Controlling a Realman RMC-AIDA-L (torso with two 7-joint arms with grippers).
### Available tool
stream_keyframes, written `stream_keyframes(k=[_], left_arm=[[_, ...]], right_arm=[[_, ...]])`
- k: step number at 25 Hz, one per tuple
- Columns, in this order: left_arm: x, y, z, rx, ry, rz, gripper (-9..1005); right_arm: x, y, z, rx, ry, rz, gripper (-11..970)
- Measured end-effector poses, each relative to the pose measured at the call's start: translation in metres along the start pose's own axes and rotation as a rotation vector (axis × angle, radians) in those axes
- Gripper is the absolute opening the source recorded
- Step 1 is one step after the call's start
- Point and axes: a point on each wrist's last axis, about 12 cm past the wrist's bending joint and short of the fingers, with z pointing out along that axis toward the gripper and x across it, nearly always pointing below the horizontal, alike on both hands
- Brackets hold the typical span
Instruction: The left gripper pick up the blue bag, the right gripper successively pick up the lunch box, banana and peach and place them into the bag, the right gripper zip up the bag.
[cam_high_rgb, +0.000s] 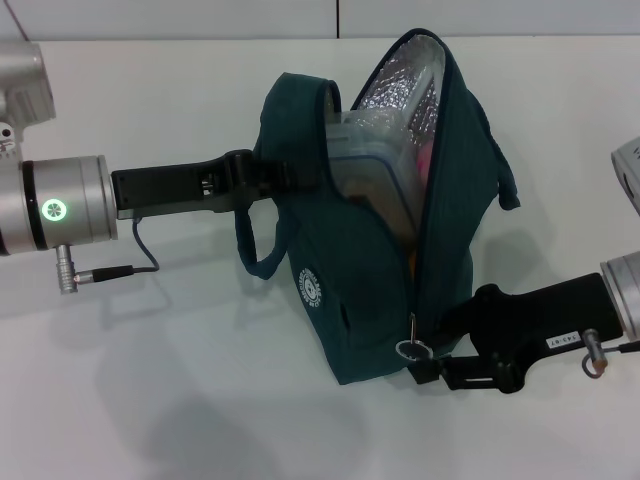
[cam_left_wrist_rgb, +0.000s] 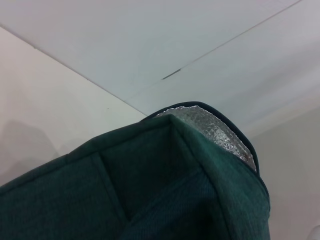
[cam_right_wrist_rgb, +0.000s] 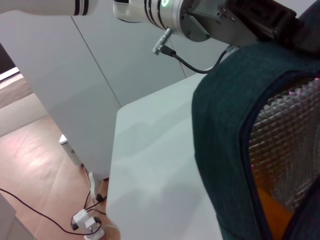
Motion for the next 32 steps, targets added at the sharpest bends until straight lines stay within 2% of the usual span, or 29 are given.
stream_keyframes(k=[2,7,18,24,32], left_arm=[[0.0,0.0,0.0,0.0,0.0,0.001,41],[0.001,0.0007,0.0004,0.002,0.001,0.001,45],[-0.0002,0.0006,0.0,0.002,0.0,0.002,54],[-0.0013,-0.0001,0.0009,0.004,0.001,0.004,59],[-0.0013,0.0022,-0.0061,0.001,-0.035,0.01,66]], right_arm=[[0.0002,-0.0009,-0.0002,0.008,0.0,0.007,474],[0.0006,-0.0027,0.0,0.024,0.002,0.025,287],[0.0003,-0.0056,0.0002,0.045,0.006,0.029,276],[0.0005,-0.0071,0.0014,0.057,0.012,0.027,64],[-0.0017,-0.0078,-0.0002,0.059,0.009,0.019,7]])
